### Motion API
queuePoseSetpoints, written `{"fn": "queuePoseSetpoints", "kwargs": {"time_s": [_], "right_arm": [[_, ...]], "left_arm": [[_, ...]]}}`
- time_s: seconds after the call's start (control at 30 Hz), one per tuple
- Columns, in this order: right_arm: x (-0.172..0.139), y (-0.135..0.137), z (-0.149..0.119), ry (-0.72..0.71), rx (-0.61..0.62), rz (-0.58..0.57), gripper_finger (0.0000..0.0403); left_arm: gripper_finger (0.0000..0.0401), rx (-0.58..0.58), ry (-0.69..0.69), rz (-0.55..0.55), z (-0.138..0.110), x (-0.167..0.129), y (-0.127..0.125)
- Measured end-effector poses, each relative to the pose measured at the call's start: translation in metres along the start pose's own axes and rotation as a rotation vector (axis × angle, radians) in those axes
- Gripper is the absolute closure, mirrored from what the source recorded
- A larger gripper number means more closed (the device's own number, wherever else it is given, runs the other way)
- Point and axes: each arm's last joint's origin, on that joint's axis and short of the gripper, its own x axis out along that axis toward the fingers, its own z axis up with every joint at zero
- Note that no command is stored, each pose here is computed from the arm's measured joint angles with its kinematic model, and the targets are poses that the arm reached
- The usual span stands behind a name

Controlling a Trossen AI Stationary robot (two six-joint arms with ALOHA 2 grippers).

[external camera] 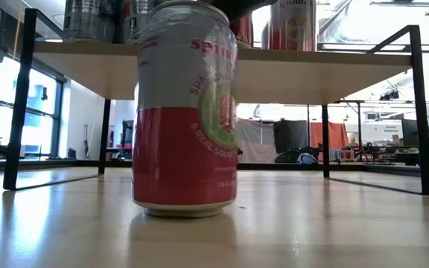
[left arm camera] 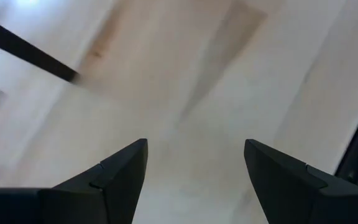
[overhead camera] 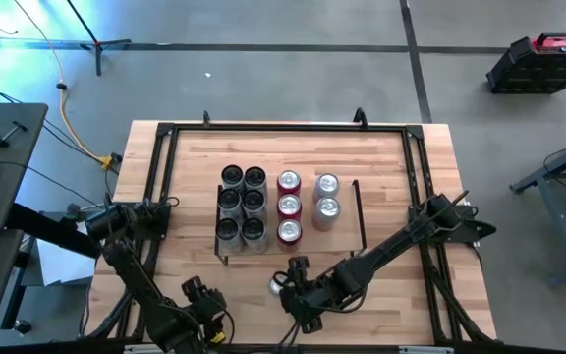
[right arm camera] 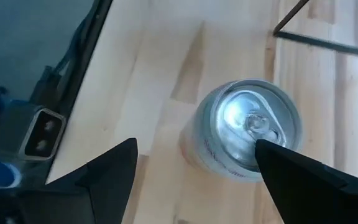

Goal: Place canned beverage on shelf
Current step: Move the pink white soda can to the bottom center of the table

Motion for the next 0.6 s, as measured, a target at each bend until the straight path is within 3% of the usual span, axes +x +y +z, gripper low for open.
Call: {"fn": "queuePoseSetpoints", "kwargs": {"time_s": [0.23, 0.4, 0.6], "right_arm": [[-0.018, 0.007, 0.018, -0.055, 0.073, 0.041, 0.0092], [-0.040, 0.000, 0.033, -0.093, 0.104, -0.045, 0.0092], [-0.030, 0.000, 0.023, -0.053, 0.066, -0.082, 0.0092]], "left_arm": [[0.0144, 0.010, -0.145, 0.060, 0.030, -0.028, 0.027], [0.0144, 0.080, -0.197, 0.123, 0.054, -0.046, 0.052], [0.0144, 0.111, -0.247, 0.038, 0.075, -0.077, 0.074]]}}
